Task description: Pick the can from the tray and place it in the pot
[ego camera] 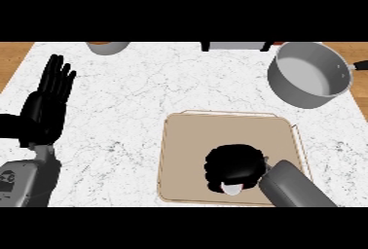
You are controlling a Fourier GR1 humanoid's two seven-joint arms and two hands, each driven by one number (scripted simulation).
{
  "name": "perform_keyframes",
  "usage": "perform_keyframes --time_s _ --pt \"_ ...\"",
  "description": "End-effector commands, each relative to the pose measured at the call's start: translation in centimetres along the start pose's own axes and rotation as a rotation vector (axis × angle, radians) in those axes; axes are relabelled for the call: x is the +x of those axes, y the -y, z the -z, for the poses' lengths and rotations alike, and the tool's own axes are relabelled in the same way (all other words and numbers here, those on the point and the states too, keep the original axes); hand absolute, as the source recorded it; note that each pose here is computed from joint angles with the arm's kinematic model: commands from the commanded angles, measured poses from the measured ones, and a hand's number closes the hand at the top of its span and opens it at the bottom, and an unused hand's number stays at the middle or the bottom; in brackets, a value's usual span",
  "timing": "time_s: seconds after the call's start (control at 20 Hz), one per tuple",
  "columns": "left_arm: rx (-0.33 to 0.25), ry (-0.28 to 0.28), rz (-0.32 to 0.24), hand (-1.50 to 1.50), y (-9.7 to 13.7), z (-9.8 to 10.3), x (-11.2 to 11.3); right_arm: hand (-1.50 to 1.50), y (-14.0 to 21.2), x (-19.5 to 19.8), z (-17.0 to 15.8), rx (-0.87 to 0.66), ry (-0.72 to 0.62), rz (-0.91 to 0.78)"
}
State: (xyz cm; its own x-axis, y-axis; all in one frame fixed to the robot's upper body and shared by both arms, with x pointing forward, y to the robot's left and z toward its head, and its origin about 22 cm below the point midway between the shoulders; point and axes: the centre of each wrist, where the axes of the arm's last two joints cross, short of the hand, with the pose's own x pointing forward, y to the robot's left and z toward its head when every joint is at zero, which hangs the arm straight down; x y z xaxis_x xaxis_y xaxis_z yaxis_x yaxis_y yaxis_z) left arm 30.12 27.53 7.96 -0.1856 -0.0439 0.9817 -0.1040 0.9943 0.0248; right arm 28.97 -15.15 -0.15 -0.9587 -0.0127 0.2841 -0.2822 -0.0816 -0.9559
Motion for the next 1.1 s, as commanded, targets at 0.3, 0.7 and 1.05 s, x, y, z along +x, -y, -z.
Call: perform_keyframes --time_s 0.3,0.7,1.05 --pt "0.021 -0.012 0.016 0.00 -0.5 -0.3 0.5 1.50 -3.1 4.0 1.5 -0.180 -0.681 0.050" --pt "0.038 -0.004 0.001 0.00 -1.2 -0.5 -0.4 1.50 3.7 8.1 -1.2 -0.567 -0.985 -0.115" --pt "0.027 0.000 -0.012 0.00 -1.3 0.9 0.4 1.50 9.4 11.0 -6.6 -0.852 -1.134 -0.215"
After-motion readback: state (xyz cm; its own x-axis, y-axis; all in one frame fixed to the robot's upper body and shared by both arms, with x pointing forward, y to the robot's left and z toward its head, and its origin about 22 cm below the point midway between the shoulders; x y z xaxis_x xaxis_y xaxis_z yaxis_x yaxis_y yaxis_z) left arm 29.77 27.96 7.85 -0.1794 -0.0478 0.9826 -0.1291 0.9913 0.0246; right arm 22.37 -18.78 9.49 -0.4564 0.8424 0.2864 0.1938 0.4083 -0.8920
